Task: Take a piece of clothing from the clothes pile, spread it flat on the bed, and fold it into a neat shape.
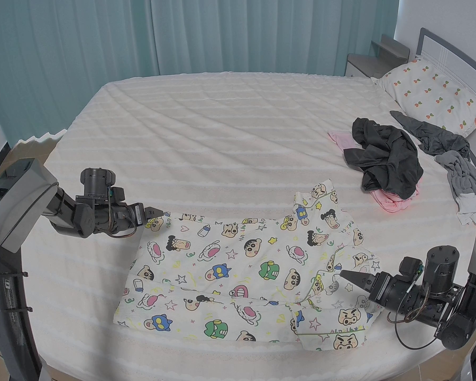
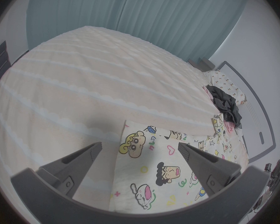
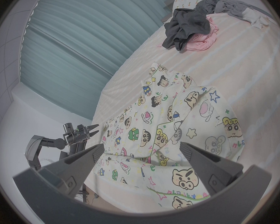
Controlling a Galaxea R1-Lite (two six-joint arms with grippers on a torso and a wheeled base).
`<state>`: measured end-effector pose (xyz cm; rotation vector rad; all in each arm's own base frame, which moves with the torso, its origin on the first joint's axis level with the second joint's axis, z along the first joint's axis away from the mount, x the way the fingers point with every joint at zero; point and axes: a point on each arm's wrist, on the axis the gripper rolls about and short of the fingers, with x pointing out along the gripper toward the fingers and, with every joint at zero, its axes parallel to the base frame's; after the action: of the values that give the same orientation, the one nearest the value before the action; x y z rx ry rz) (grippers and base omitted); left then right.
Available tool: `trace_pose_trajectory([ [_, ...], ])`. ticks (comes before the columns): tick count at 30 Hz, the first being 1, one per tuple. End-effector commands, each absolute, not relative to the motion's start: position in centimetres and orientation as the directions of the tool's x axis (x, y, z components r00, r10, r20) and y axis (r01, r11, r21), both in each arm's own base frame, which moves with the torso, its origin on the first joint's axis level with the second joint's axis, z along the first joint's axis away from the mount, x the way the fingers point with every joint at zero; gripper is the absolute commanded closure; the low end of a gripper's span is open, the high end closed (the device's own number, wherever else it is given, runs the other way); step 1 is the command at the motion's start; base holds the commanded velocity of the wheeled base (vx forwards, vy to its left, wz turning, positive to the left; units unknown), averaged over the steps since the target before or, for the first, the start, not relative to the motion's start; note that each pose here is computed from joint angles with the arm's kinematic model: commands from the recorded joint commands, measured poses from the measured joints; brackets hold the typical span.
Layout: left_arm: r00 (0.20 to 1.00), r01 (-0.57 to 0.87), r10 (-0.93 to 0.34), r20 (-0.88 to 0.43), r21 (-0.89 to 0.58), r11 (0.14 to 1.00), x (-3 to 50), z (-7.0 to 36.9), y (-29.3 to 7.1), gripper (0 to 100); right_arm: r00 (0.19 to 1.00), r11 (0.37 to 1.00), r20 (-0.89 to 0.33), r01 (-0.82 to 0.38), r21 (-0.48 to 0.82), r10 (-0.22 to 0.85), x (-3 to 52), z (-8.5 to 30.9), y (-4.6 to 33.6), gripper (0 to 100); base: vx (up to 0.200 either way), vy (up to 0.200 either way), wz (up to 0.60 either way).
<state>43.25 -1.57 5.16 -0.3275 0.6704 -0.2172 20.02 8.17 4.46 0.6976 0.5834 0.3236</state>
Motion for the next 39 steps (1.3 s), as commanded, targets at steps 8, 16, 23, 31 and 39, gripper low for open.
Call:
trace_pose_trajectory([
  [8,0.756,0.079,-0.309,-0.577,-0.389,0.918,44.7,2.7,-2.3,0,0.788,0.727,-0.398,-0.09,0.68,0.47,19.6,4.4,8.2,0,0.0,0.0,0.0],
  [16,0.75,0.073,-0.34,-0.567,-0.439,0.895,44.9,2.7,-4.2,0,0.787,0.727,-0.398,-0.091,0.68,0.471,19.6,4.4,8.3,0,0.0,0.0,0.0],
  [23,0.735,0.067,-0.342,-0.585,-0.44,0.896,44.9,2.0,-4.4,100,0.788,0.727,-0.398,-0.09,0.68,0.47,19.7,4.3,8.3,0,0.0,0.0,0.0],
  [31,0.736,0.047,-0.326,-0.594,-0.435,0.899,44.2,2.2,-3.9,100,0.85,0.723,-0.31,-0.113,0.681,0.425,22.9,5.2,7.7,0,0.0,0.0,0.0],
  [39,0.788,-0.05,-0.24,-0.567,-0.448,0.893,43.5,4.2,-3.6,100,0.873,0.829,-0.384,-0.04,0.558,0.3,32.0,3.5,5.9,0,0.0,0.0,0.0],
])
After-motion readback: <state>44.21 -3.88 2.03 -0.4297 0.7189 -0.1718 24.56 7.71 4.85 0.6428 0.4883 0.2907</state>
